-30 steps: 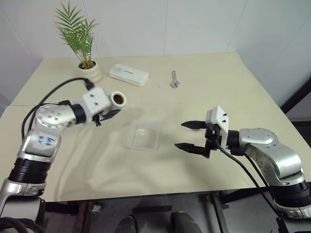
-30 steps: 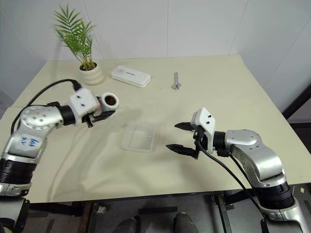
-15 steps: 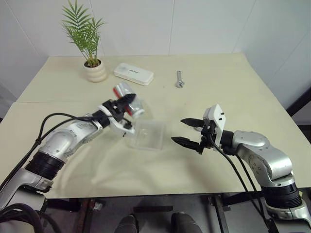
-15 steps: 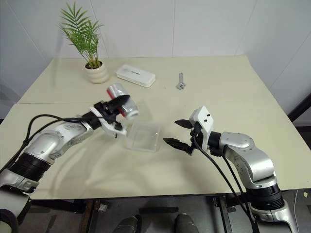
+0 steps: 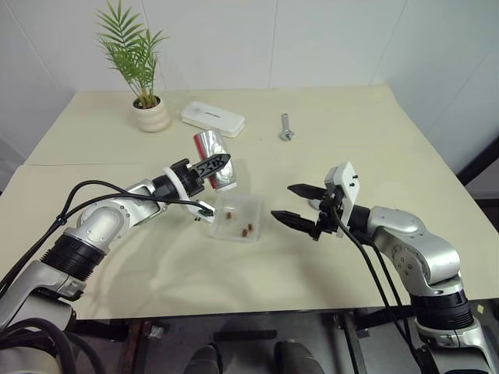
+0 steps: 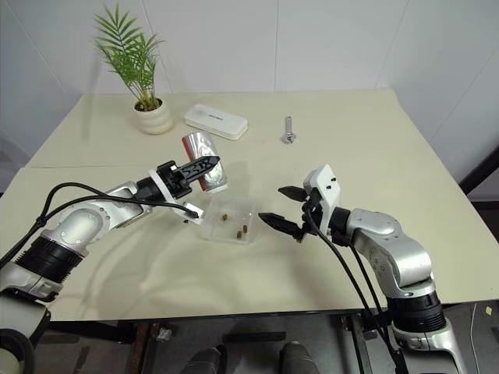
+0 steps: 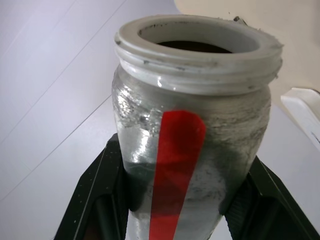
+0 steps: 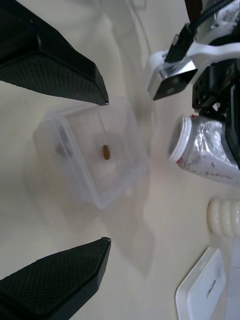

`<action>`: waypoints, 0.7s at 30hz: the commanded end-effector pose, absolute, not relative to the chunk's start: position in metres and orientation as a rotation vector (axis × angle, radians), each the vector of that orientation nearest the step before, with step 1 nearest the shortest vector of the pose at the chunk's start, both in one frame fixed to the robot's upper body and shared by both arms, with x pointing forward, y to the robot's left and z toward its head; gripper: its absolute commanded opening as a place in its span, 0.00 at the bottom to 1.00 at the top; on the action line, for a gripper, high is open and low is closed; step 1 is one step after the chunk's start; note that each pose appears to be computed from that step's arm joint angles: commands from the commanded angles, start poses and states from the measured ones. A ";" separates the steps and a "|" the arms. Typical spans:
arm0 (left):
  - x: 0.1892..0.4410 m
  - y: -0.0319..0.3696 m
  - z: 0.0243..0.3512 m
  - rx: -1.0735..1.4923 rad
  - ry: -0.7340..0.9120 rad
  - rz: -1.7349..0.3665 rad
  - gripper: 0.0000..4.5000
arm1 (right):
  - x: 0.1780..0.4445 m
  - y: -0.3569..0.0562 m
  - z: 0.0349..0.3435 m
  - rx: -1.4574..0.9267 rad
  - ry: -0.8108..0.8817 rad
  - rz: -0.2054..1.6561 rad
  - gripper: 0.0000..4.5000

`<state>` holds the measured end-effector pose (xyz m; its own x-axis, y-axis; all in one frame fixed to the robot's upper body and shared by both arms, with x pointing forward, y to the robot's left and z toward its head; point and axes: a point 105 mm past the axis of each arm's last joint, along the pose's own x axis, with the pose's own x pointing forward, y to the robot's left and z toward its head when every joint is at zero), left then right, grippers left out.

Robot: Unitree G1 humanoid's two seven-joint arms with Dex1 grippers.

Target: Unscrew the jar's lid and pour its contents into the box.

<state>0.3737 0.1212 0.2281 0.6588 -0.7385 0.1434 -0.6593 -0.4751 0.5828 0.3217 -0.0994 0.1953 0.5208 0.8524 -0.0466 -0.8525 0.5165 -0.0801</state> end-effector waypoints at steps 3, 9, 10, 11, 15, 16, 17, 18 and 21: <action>0.370 0.132 0.241 2.172 -0.987 -0.141 0.44 | 0.320 -0.099 0.209 -0.092 -0.060 1.038 0.99; 0.383 0.203 0.278 1.317 -0.505 -0.129 0.44 | 0.318 -0.100 0.206 -0.137 -0.048 1.079 0.99; 0.386 0.217 0.277 1.144 -0.430 -0.127 0.44 | 0.318 -0.101 0.205 -0.150 -0.047 1.087 0.99; 0.388 0.233 0.276 0.963 -0.369 -0.113 0.44 | 0.318 -0.101 0.205 -0.166 -0.048 1.096 0.99; 0.390 0.285 0.258 0.459 -0.203 -0.026 0.44 | 0.316 -0.102 0.204 -0.236 -0.078 1.137 0.99; 0.389 0.297 0.250 0.364 -0.164 0.005 0.44 | 0.317 -0.102 0.204 -0.262 -0.093 1.147 0.99; 0.387 0.310 0.245 0.258 -0.153 0.045 0.44 | 0.317 -0.102 0.203 -0.290 -0.103 1.158 0.99; 0.384 0.318 0.241 0.177 -0.153 0.066 0.44 | 0.318 -0.102 0.203 -0.310 -0.111 1.164 0.99; 0.375 0.339 0.229 0.025 -0.161 0.104 0.44 | 0.320 -0.102 0.203 -0.347 -0.132 1.186 0.99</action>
